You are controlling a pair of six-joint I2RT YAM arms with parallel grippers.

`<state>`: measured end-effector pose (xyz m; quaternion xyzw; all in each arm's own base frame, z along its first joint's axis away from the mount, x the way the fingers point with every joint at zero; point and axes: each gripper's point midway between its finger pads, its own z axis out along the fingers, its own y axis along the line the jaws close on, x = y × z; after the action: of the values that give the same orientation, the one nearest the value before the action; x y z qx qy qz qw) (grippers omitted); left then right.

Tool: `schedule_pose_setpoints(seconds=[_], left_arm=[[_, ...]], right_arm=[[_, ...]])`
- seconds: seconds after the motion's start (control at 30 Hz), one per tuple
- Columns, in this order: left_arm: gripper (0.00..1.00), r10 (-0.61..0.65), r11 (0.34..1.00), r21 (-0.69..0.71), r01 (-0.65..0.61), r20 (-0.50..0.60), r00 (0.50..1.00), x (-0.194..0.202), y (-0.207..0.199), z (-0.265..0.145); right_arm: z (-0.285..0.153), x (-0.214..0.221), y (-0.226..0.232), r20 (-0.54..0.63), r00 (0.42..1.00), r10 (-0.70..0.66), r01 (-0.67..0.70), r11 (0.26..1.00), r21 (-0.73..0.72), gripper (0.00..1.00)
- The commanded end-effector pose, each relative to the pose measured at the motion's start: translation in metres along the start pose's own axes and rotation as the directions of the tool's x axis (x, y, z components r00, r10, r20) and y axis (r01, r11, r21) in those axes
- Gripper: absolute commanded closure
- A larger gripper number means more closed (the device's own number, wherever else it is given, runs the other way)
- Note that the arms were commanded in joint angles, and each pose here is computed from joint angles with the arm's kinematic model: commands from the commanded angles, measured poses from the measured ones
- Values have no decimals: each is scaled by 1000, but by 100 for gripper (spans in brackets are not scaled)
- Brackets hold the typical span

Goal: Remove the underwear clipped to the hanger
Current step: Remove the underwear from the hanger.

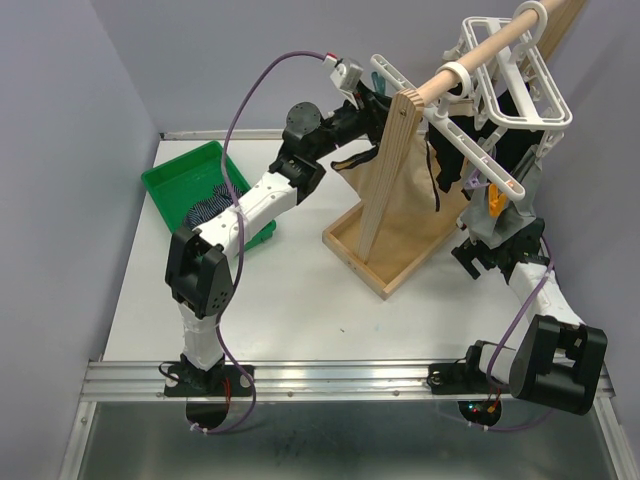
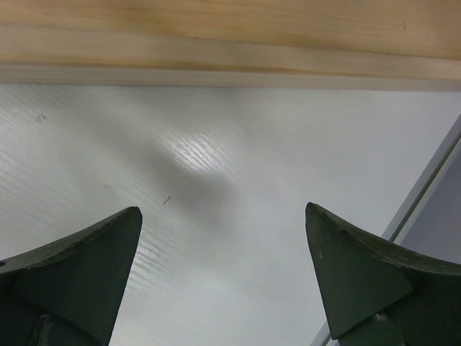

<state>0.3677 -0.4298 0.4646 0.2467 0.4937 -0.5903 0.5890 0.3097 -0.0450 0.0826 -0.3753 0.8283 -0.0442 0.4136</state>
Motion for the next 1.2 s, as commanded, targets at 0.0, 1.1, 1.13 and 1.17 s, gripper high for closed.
schedule_pose_setpoints(seconds=[0.0, 1.1, 1.13, 1.17], left_arm=[[42, 80, 996, 29, -83, 106, 991, -43, -20, 5], [15, 385, 897, -238, -372, 7, 923, -51, 17, -85], [14, 395, 889, -254, -382, -1, 919, -49, 20, -90], [14, 394, 879, -281, -385, -24, 919, -40, 29, -97]], right_arm=[[-7, -16, -10, 42, 999, -4, 3, 1000, 13, 0], [-19, 6, 15, -69, 992, -106, 96, 987, -132, 0], [-21, 8, 20, -75, 989, -124, 111, 981, -159, 0], [-23, 7, 20, -67, 982, -174, 159, 969, -187, 0]])
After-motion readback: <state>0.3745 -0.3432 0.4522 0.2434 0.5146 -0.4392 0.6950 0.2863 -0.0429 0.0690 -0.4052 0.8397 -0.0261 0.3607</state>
